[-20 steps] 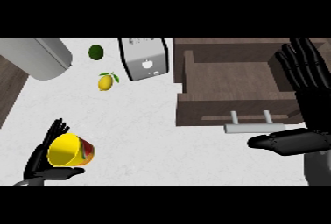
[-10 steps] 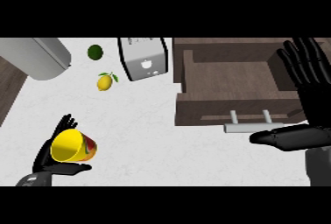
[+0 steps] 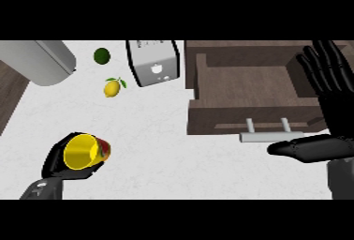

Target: Pick up the cup, place it into the drawer and close the drawer

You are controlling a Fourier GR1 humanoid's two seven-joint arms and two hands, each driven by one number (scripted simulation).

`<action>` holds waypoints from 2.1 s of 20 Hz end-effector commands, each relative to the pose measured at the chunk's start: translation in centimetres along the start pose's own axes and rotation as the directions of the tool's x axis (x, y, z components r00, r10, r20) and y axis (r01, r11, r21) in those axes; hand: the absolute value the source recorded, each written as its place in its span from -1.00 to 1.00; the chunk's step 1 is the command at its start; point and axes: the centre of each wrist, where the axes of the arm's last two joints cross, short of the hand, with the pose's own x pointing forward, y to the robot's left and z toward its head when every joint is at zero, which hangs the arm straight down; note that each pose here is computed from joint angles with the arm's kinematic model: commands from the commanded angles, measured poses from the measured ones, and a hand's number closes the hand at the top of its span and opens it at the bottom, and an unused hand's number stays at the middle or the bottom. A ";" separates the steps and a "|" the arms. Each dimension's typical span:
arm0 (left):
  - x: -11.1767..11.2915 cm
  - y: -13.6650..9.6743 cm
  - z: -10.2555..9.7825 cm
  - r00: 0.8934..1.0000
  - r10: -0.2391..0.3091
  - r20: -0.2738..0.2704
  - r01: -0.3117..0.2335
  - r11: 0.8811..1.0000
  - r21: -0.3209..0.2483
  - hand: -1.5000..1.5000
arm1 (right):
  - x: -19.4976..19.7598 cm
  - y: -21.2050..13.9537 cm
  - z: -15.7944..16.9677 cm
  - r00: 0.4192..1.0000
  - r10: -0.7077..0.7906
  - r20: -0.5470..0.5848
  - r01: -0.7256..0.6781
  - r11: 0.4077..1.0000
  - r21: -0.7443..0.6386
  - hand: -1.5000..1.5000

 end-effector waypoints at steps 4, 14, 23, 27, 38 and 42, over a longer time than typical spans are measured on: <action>-0.5 -2.4 -1.2 0.962 -0.139 0.237 0.099 0.980 0.174 1.00 | 0.0 -0.3 0.0 1.000 0.016 -0.009 -0.017 1.000 -0.012 -1.00; 1.6 -7.5 -8.0 0.915 0.084 0.394 -0.143 0.982 0.122 1.00 | -0.3 -1.0 1.1 1.000 0.002 -0.007 -0.002 1.000 -0.007 -1.00; 9.6 -13.8 -17.2 0.887 0.102 0.450 -0.089 0.995 -0.051 1.00 | 0.6 -1.9 0.5 0.998 0.041 -0.042 -0.043 0.998 -0.041 -1.00; 14.3 -18.8 -20.4 0.889 0.148 0.433 -0.080 0.982 -0.171 1.00 | -1.0 -2.5 0.4 0.999 0.033 -0.022 -0.034 0.998 -0.049 -1.00; 26.6 -27.4 -25.3 0.905 0.022 0.424 0.042 0.989 -0.141 1.00 | -0.4 -0.7 -1.6 0.999 0.033 -0.012 -0.034 0.999 -0.036 -1.00; 28.4 -30.1 -26.3 0.944 -0.021 0.329 0.062 0.992 -0.114 1.00 | -0.7 -2.2 -0.7 1.000 0.027 -0.001 -0.027 0.999 -0.036 -1.00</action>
